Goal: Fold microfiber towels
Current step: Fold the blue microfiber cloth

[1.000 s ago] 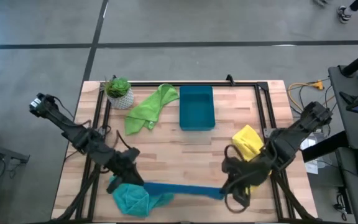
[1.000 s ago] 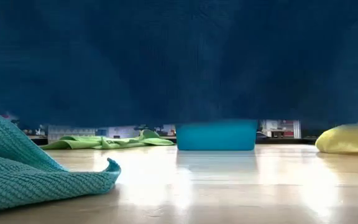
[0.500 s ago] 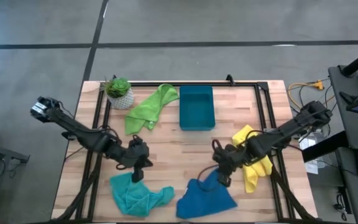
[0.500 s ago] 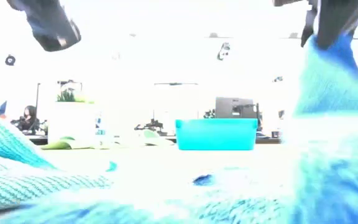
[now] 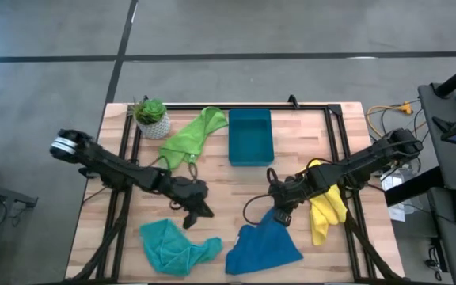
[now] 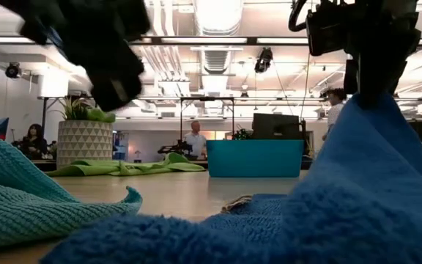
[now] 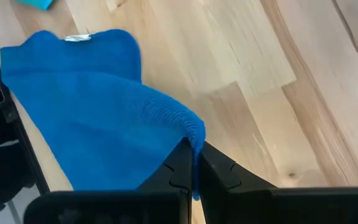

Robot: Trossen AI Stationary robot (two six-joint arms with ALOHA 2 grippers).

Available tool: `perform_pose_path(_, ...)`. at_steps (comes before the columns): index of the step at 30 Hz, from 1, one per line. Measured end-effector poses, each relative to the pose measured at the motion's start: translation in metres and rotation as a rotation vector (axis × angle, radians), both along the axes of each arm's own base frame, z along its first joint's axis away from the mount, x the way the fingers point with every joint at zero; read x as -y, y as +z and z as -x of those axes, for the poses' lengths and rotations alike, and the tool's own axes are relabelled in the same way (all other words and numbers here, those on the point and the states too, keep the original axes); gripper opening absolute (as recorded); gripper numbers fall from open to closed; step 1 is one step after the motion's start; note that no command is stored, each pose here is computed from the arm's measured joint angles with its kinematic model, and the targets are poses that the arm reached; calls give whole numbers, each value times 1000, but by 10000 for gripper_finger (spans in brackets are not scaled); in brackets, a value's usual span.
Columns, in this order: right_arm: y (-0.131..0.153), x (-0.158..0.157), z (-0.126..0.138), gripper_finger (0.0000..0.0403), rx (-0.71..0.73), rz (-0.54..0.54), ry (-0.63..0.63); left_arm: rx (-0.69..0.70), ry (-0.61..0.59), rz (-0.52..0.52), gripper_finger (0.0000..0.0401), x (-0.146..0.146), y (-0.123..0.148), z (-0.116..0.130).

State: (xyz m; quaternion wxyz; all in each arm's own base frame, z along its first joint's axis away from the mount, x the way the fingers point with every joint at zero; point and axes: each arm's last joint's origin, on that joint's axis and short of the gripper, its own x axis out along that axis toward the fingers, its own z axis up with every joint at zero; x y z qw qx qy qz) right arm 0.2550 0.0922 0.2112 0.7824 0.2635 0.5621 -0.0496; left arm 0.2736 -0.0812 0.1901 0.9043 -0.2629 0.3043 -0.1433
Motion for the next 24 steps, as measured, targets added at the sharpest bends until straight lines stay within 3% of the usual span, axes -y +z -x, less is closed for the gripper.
perform_pose_path(9,-4,1,2,9,-17,4,-4,133,-318,-32,0,17,-25,-70)
perform_pose_path(20,-4,1,2,9,-25,-8,-48,8,-298,-145,0,29,-56,-133)
perform_pose_path(24,-4,1,2,9,-26,-9,-57,-78,-240,-286,0,32,-58,-141)
